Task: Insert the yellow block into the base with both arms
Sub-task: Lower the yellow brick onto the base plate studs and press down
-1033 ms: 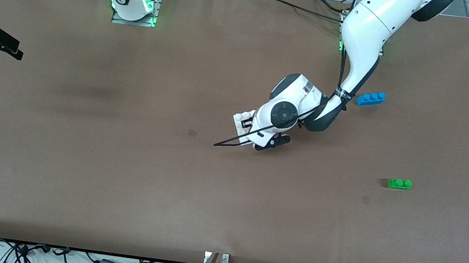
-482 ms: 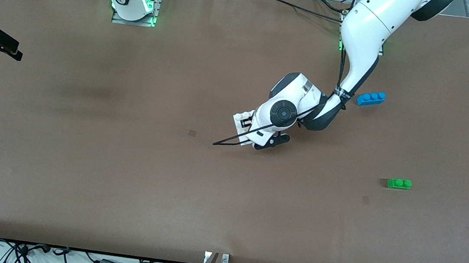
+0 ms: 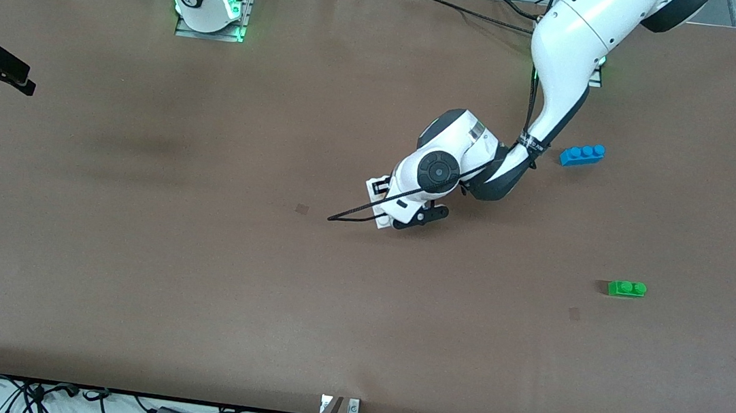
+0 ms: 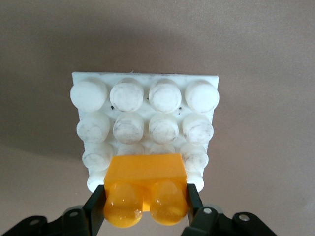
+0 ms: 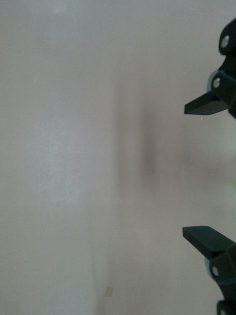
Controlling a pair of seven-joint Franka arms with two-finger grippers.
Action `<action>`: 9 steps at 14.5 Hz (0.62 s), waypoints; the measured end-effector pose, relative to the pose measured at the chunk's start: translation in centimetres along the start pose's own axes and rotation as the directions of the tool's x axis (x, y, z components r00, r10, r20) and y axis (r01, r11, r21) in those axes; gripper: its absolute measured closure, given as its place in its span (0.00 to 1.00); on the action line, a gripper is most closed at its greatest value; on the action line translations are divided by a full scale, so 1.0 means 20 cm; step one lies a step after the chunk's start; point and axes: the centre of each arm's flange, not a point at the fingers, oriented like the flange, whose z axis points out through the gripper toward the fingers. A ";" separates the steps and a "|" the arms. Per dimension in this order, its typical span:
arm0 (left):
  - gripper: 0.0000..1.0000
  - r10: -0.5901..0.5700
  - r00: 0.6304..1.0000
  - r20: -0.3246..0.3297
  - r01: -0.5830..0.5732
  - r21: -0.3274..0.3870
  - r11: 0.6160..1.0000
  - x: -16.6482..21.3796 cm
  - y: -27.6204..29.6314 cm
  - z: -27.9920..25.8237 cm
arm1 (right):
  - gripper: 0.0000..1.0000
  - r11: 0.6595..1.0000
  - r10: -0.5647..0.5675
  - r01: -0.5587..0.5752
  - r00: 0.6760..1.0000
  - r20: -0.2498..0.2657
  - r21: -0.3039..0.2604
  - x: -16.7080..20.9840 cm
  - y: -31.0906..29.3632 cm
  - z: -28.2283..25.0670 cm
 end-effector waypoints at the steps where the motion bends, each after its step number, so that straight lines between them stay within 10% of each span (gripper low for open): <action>1: 0.32 -0.002 1.000 0.000 0.002 0.000 1.000 0.00 0.00 0.00 | 0.00 1.000 0.000 0.000 1.000 0.000 0.000 0.00 0.00 0.00; 9: 0.32 -0.008 1.000 -0.003 0.008 -0.001 1.000 0.03 -0.02 0.01 | 0.00 1.000 0.003 -0.003 1.000 -0.001 0.000 0.00 0.01 0.00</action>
